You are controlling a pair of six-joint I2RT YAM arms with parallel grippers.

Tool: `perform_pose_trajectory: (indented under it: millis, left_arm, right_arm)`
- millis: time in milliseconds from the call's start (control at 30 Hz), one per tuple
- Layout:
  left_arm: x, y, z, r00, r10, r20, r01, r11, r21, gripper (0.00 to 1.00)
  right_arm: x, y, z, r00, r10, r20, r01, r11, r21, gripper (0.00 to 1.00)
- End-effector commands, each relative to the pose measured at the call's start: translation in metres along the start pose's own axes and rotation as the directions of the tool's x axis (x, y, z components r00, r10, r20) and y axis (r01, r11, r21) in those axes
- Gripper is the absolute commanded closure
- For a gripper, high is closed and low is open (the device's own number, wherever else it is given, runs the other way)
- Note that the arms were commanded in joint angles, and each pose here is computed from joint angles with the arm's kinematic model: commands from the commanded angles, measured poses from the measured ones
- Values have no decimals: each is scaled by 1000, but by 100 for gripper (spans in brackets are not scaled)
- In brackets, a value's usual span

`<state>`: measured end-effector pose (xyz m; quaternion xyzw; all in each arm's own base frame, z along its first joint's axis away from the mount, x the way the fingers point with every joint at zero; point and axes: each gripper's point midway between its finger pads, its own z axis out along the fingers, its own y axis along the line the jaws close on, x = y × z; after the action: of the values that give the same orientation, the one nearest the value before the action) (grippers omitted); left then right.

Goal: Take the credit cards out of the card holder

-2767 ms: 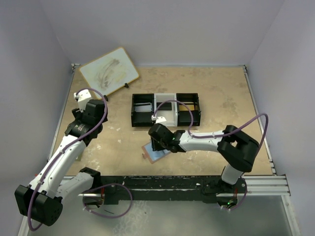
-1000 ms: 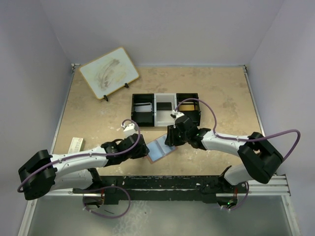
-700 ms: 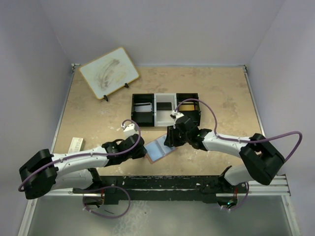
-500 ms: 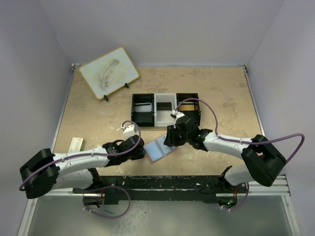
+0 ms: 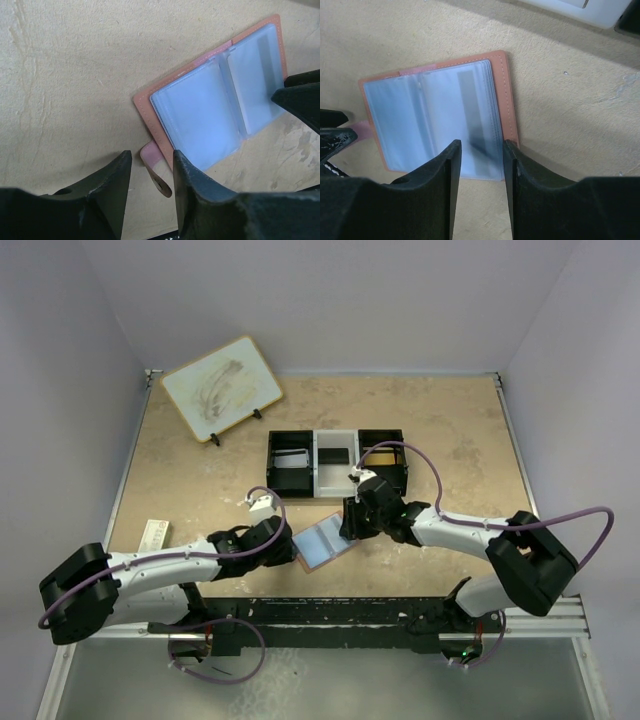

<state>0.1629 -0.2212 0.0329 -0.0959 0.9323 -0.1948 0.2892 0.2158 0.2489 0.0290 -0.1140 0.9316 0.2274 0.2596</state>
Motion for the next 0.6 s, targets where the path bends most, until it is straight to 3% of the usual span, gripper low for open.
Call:
perform_pose_trajectory:
  millis: [0, 333, 567]
  left_arm:
    - [1, -9, 1, 1000, 16, 4, -17, 999, 41, 67]
    - [-1, -9, 3, 999, 32, 15, -32, 999, 35, 92]
    - [-4, -6, 2, 999, 33, 32, -34, 999, 24, 100]
  right_arm:
    - [-11, 13, -4, 1000, -19, 24, 21, 998, -59, 60]
    - [-17, 21, -4, 999, -15, 43, 19, 996, -88, 65]
    - [-19, 23, -7, 999, -28, 45, 33, 995, -96, 70]
